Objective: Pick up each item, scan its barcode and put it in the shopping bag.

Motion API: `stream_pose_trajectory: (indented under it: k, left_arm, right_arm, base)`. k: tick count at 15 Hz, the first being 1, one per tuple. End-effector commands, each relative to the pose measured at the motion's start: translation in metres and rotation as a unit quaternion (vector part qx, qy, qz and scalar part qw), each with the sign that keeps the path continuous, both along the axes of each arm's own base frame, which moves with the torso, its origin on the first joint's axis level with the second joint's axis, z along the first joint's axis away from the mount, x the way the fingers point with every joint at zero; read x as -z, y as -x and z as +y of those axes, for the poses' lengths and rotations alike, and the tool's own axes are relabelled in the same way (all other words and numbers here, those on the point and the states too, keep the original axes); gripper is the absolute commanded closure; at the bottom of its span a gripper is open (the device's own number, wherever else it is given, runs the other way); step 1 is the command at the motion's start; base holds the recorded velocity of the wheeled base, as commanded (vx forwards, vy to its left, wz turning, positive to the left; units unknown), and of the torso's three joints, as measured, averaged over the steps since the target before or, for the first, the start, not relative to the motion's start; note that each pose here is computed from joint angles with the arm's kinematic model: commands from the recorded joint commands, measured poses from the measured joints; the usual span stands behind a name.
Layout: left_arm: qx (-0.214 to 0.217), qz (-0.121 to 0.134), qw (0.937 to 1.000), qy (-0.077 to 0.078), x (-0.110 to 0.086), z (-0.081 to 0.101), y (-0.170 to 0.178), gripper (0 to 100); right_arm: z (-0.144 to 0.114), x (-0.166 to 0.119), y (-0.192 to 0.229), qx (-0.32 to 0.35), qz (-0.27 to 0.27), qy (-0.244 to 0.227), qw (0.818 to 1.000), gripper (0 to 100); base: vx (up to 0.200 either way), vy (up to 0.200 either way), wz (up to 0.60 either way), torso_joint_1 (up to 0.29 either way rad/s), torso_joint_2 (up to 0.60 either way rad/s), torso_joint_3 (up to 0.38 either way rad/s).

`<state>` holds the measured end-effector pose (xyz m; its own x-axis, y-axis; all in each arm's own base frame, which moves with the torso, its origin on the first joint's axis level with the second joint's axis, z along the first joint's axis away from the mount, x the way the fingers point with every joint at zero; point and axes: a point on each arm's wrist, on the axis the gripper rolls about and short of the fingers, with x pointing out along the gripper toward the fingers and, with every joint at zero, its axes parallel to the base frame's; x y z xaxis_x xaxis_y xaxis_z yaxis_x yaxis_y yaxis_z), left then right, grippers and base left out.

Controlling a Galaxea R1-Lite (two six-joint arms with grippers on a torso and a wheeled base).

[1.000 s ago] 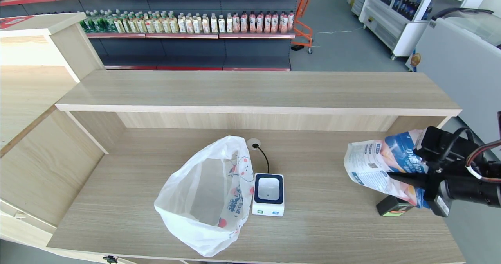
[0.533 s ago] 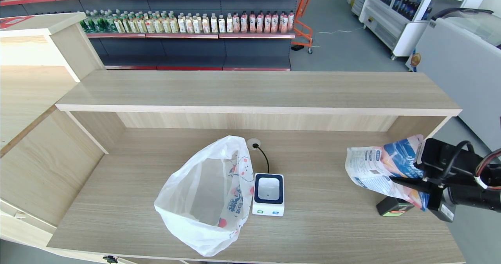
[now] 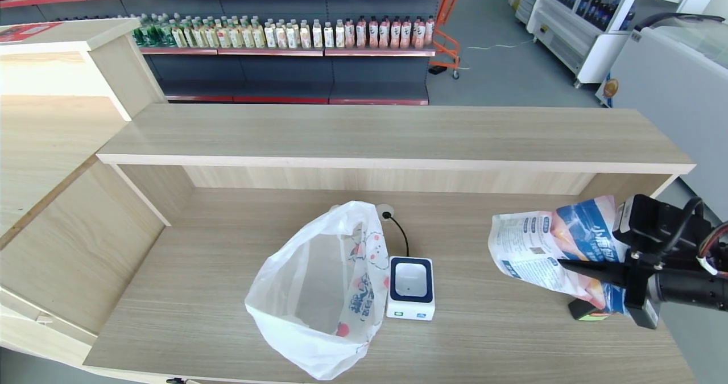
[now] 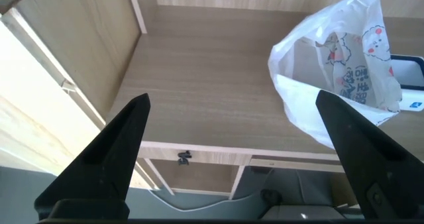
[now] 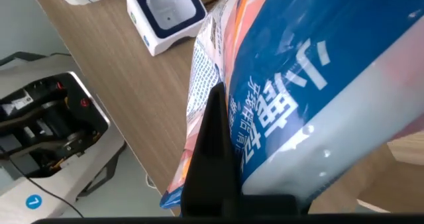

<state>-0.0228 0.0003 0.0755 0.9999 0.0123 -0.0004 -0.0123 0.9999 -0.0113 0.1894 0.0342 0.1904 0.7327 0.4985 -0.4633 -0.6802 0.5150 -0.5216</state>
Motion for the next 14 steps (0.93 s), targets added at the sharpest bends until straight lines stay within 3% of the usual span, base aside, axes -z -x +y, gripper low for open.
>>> stream_pose_trajectory:
  k: [1,6,11,14]
  left_arm:
    - [-0.001,0.0,1.0,0.0,0.0,0.0,0.0,0]
    - [-0.001,0.0,1.0,-0.003,0.0,0.0,0.0,0]
    - [0.0,0.0,1.0,-0.003,0.0,0.0,0.0,0]
    - [0.0,0.0,1.0,-0.003,0.0,0.0,0.0,0]
  right_arm:
    - [-0.001,0.003,-0.001,0.004,0.006,0.0,1.0,100]
    - [-0.013,0.017,-0.018,0.014,0.018,0.04,0.999,100]
    - [-0.028,0.035,-0.036,0.031,0.038,0.063,0.997,100]
    - [-0.027,0.045,-0.046,-0.013,0.018,0.093,0.995,100]
  base:
    - [0.0,0.2,0.0,-0.007,0.0,0.002]
    - [0.0,0.2,0.0,0.001,0.01,0.002]
    - [0.0,0.0,0.0,0.0,0.0,0.0]
    - [0.0,0.0,0.0,0.0,0.0,0.0]
